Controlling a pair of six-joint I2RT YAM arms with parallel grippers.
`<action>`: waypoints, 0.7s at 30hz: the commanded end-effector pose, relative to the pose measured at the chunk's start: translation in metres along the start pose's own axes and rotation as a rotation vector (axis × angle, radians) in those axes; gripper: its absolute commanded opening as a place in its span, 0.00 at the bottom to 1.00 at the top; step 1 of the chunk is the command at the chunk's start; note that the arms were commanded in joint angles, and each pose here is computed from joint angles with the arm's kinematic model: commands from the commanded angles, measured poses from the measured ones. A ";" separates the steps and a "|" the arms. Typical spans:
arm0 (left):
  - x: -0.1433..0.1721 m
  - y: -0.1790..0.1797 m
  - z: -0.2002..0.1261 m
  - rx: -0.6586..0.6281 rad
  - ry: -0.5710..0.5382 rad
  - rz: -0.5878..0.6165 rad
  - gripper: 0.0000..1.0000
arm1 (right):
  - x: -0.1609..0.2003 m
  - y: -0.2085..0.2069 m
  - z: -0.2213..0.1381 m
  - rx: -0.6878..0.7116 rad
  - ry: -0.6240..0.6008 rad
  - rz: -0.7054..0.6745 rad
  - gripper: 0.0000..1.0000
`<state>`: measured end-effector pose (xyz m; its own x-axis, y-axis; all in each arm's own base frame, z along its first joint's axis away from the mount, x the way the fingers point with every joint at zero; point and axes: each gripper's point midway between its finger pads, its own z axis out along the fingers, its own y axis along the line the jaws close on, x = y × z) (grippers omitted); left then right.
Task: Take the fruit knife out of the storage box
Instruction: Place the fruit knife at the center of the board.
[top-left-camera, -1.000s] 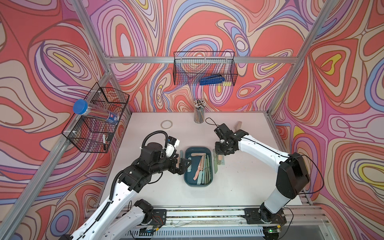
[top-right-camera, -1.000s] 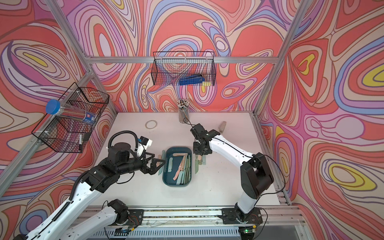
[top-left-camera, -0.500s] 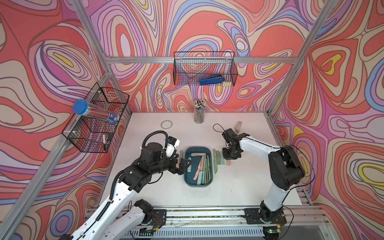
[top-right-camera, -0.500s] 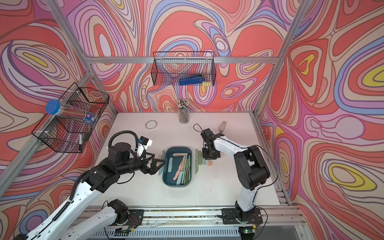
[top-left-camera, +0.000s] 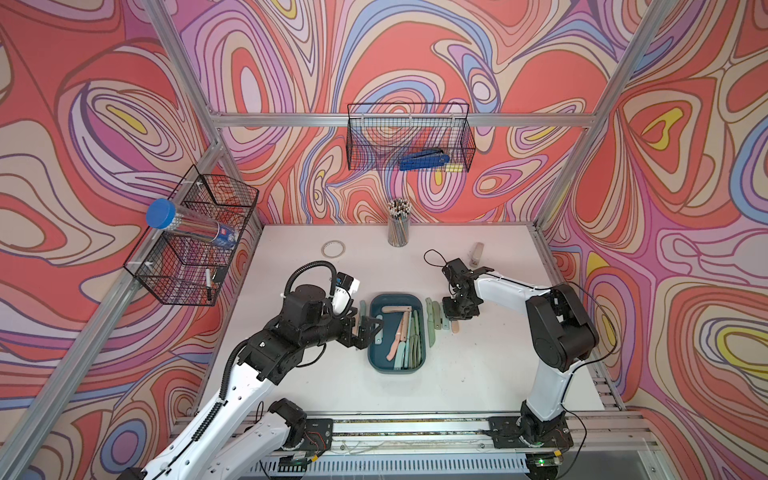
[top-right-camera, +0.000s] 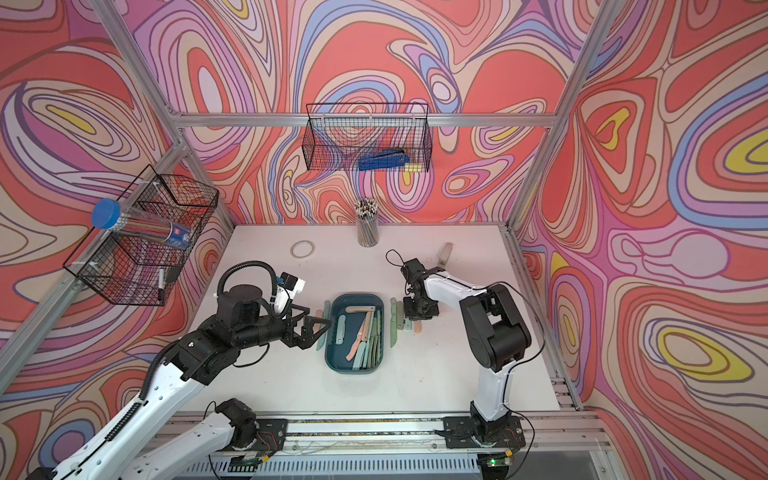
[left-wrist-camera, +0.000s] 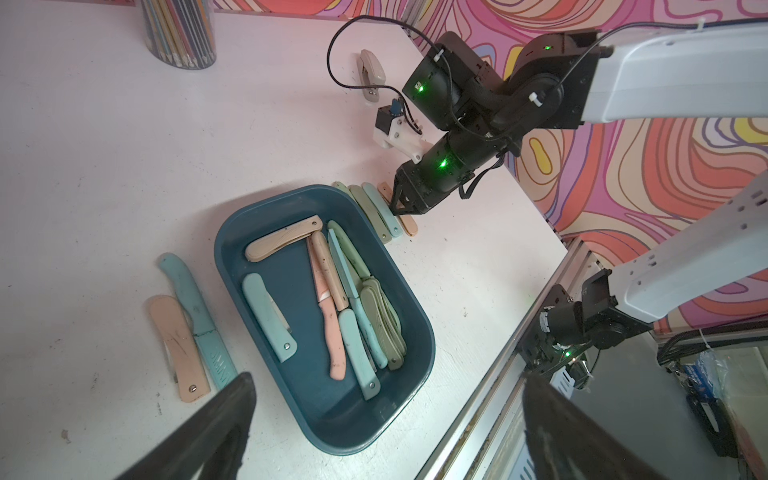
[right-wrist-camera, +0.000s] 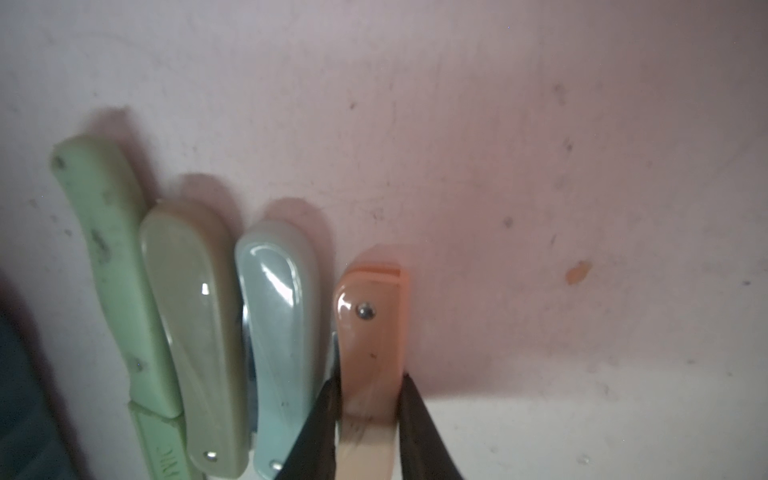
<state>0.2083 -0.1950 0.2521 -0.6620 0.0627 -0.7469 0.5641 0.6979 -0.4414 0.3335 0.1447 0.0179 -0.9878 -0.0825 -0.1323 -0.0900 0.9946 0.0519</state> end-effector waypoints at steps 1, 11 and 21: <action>-0.001 0.000 0.001 0.000 -0.007 0.019 1.00 | -0.013 0.002 0.009 -0.013 -0.022 0.009 0.25; -0.002 0.000 0.001 -0.003 -0.009 0.018 1.00 | -0.019 0.002 0.007 -0.014 -0.034 0.026 0.30; -0.002 0.001 0.000 -0.005 -0.012 0.019 1.00 | -0.023 -0.004 -0.034 0.007 -0.105 0.042 0.41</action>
<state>0.2084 -0.1949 0.2521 -0.6618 0.0624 -0.7471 0.5635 0.6986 -0.4408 0.3456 0.1456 0.0278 -0.9839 -0.0570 -0.1693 -0.0679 0.9959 0.0596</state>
